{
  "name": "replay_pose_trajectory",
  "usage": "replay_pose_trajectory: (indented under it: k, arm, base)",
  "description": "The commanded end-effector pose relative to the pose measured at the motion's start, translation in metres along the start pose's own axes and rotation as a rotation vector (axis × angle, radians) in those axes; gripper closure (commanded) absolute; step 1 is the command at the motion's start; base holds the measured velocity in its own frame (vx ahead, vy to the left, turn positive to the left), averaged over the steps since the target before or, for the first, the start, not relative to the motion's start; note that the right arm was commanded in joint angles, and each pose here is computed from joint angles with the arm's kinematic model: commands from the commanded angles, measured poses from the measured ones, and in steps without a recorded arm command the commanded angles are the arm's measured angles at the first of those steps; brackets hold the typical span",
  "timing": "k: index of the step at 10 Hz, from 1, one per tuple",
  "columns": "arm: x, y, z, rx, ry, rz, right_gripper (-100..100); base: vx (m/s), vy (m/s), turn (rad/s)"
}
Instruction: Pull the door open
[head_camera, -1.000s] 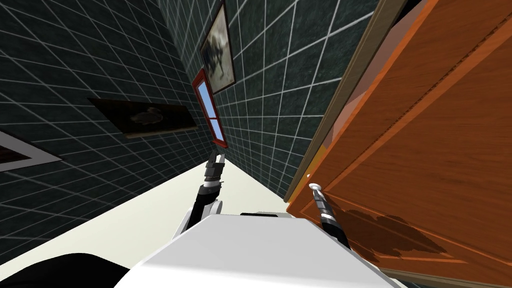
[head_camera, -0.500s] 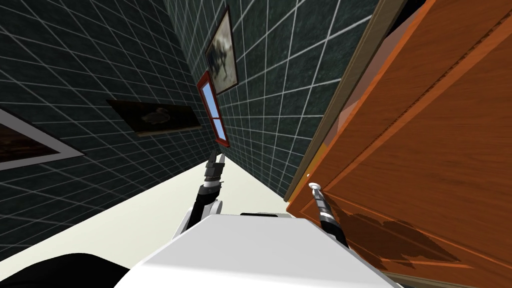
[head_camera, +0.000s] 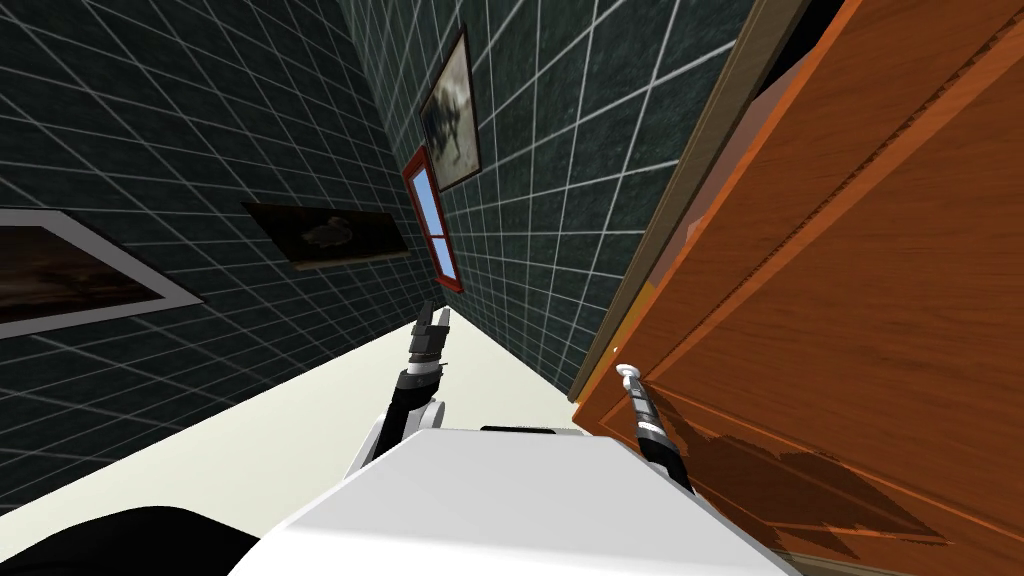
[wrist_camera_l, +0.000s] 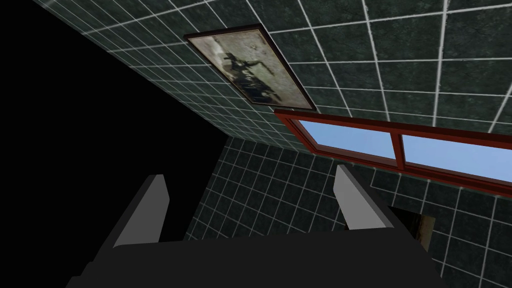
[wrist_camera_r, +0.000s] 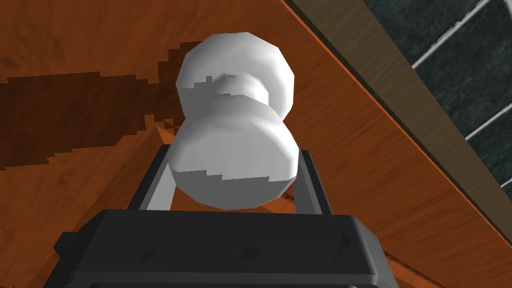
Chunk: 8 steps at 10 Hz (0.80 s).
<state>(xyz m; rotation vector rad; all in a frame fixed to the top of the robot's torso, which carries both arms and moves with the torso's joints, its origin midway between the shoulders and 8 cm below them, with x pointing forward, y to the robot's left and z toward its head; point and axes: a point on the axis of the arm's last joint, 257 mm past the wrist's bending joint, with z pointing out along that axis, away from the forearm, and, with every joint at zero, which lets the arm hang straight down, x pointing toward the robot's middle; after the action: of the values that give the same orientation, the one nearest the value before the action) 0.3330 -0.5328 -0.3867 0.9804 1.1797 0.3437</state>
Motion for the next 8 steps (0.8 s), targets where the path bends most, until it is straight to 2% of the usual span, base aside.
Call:
replay_pose_trajectory:
  k: [1, 5, 6, 8]
  arm:
    - [-0.0018, -0.0018, -0.0008, 0.006, -0.006, 0.031, 100]
    - [-0.0008, -0.0007, 0.0024, 0.015, -0.027, 0.169, 100]
    - [-0.0008, -0.0007, 0.0024, 0.015, -0.027, 0.174, 100]
    - [-0.0001, 0.0, 0.0045, 0.021, -0.042, 0.255, 100]
  base:
    - [-0.036, -0.015, 0.03]
    - [-0.049, -0.017, 0.057]
    - [-0.036, -0.012, 0.032]
    - [-0.056, -0.018, 0.066]
